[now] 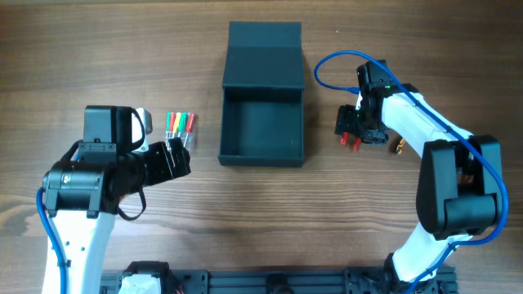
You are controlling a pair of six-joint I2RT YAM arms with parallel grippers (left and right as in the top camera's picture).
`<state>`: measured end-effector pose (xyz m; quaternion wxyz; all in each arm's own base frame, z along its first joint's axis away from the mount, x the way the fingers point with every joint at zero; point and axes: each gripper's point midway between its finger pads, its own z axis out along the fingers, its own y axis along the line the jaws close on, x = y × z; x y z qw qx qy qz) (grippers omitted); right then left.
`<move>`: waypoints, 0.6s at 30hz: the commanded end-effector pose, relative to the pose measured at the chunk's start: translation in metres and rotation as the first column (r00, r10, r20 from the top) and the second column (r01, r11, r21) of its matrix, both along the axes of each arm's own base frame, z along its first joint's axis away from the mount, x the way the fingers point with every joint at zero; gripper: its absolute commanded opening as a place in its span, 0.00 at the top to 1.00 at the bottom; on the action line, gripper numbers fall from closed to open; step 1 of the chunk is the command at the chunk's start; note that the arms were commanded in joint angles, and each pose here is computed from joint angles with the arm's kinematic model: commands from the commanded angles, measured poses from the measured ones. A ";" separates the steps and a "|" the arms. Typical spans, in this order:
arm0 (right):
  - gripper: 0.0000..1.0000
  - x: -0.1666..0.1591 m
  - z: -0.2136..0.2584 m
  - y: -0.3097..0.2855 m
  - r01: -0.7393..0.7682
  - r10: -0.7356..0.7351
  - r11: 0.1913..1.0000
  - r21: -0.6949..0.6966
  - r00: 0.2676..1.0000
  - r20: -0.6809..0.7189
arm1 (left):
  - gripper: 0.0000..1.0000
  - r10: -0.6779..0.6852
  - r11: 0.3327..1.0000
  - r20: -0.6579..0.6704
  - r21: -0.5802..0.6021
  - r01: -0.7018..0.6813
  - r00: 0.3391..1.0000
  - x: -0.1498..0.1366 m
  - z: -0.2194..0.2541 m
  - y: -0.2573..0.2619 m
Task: Pack container
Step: 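Lower the right gripper and grasp the red-handled snips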
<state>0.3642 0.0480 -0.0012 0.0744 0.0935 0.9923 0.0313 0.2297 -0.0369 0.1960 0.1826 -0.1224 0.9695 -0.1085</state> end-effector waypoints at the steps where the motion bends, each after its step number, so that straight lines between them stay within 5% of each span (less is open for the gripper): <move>1: 0.35 -0.005 -0.008 0.005 0.004 -0.003 1.000 0.022 1.000 -0.026 | 0.00 -0.019 1.000 0.019 0.016 0.019 1.000 0.003 0.005 0.001; 7: 0.45 -0.005 -0.008 0.005 0.004 -0.003 1.000 0.021 1.000 -0.026 | 0.00 -0.018 1.000 0.018 0.016 0.018 1.000 0.003 0.005 0.001; 10: 0.60 -0.005 -0.008 0.005 0.004 -0.003 1.000 0.021 1.000 -0.026 | 0.00 -0.019 1.000 0.018 0.016 0.019 1.000 0.003 0.005 0.001; 18: 0.71 -0.005 -0.008 0.005 0.004 -0.003 1.000 0.021 1.000 -0.026 | 0.00 -0.018 1.000 0.018 0.016 0.018 1.000 0.003 0.005 0.001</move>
